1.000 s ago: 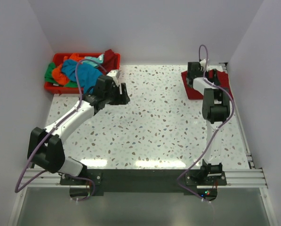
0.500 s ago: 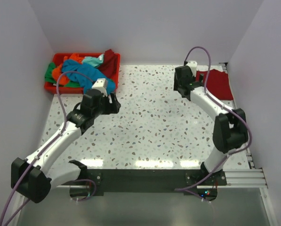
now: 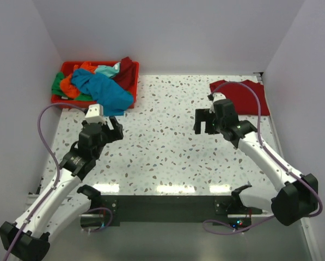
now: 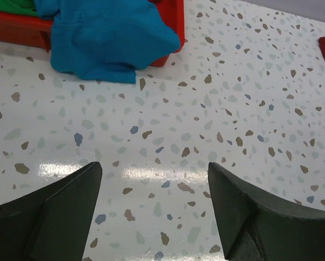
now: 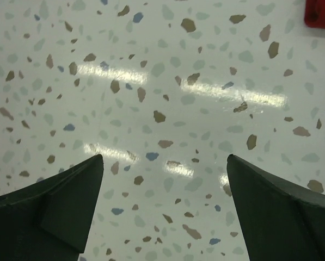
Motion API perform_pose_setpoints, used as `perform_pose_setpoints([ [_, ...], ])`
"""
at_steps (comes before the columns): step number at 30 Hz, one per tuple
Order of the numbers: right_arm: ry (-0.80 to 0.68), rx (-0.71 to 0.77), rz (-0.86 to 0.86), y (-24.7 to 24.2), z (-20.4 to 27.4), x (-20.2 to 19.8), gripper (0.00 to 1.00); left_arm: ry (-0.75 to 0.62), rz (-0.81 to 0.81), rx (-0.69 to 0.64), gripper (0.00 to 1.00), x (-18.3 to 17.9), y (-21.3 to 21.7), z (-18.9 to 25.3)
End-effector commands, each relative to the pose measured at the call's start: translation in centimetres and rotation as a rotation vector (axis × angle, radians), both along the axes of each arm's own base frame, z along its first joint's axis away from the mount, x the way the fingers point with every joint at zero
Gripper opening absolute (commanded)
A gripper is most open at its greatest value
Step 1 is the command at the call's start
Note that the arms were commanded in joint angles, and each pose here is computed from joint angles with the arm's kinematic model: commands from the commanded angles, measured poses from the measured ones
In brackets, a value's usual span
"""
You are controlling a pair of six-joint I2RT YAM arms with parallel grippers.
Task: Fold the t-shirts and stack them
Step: Reset both grippers
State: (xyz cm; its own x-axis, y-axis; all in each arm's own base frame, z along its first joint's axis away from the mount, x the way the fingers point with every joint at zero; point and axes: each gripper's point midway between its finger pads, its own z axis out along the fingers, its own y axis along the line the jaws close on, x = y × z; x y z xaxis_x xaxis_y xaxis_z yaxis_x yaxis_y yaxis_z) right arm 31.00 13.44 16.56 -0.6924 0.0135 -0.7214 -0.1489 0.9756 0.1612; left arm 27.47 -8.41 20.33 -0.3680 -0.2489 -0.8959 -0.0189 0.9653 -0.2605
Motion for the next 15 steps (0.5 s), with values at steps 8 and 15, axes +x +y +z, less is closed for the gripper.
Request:
perform_pose_setpoints([
  [8, -0.013, 0.155, 0.152, 2.6, 1.9, -2.8, 0.99, -0.046, 0.121, 0.042, 0.84, -0.1, 2.5, 1.2],
  [15, -0.014, 0.165, 0.167, 3.1, 2.0, -2.4, 0.99, -0.051, 0.149, 0.035, 0.85, -1.2, 3.4, 1.7],
])
